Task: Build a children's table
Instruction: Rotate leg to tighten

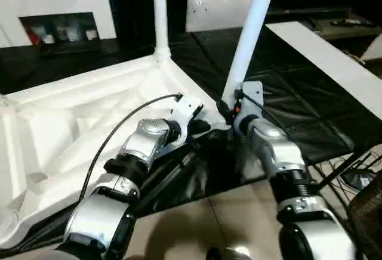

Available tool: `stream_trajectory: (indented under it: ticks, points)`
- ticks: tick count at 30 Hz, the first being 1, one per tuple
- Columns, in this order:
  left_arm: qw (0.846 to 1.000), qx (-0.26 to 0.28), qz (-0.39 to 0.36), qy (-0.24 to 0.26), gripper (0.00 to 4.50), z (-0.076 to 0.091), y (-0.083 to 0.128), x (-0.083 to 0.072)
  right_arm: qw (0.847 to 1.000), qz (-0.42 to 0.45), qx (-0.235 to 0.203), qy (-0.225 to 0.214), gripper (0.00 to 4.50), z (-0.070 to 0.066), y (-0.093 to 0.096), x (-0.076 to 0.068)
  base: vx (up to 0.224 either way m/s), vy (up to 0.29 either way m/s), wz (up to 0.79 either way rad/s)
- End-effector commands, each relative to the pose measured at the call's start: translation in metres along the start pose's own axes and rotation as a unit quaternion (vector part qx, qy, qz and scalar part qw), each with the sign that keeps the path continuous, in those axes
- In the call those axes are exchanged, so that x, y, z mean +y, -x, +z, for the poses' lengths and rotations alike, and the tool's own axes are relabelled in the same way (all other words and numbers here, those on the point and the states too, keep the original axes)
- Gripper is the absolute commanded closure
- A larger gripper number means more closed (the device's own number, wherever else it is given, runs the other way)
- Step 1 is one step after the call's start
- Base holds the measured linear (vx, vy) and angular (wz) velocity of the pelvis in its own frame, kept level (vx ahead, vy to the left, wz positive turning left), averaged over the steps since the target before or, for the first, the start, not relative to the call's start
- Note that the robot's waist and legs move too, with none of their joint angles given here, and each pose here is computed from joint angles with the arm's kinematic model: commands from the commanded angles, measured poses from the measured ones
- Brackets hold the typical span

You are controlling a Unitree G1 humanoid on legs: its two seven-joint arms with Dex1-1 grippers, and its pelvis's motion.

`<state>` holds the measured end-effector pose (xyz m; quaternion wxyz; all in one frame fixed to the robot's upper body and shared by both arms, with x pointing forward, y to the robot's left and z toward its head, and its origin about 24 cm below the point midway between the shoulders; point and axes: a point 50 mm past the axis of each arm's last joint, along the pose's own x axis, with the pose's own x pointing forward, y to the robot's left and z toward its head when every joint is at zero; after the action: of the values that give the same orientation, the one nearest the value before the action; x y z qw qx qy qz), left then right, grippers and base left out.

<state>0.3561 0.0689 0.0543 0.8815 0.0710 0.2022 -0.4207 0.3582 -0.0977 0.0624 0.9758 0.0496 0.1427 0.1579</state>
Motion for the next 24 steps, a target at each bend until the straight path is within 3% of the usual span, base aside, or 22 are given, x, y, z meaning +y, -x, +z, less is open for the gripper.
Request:
stream_trajectory:
  ticks: [1,8,13,14,21,24]
  points:
    - [0.998,-0.058,0.03,-0.025,4.5,0.031,0.0,0.001,0.991,0.118,0.044,-0.035,2.0,-0.025,-0.004,0.056,0.0,0.0,0.0]
    - [0.998,-0.038,0.015,-0.051,4.5,0.022,0.01,0.011,0.99,0.14,0.022,0.007,1.39,-0.024,0.005,0.041,0.0,0.0,0.0]
    - [0.993,0.003,-0.045,-0.108,4.5,0.007,0.028,0.02,0.979,0.199,-0.003,0.051,0.95,-0.019,0.027,0.008,0.0,0.0,0.0]
    - [0.993,0.005,-0.048,-0.111,4.5,0.006,0.029,0.02,0.978,0.201,-0.004,0.051,0.91,-0.019,0.027,0.006,0.0,0.0,0.0]
    - [0.972,0.041,-0.13,-0.193,4.5,-0.005,0.047,0.026,0.962,0.256,-0.01,0.094,0.26,-0.012,0.059,-0.029,0.0,0.0,0.0]
    - [0.973,0.05,-0.124,-0.187,4.5,-0.007,0.053,0.033,0.959,0.265,-0.01,0.105,0.05,-0.011,0.07,-0.039,0.0,0.0,0.0]
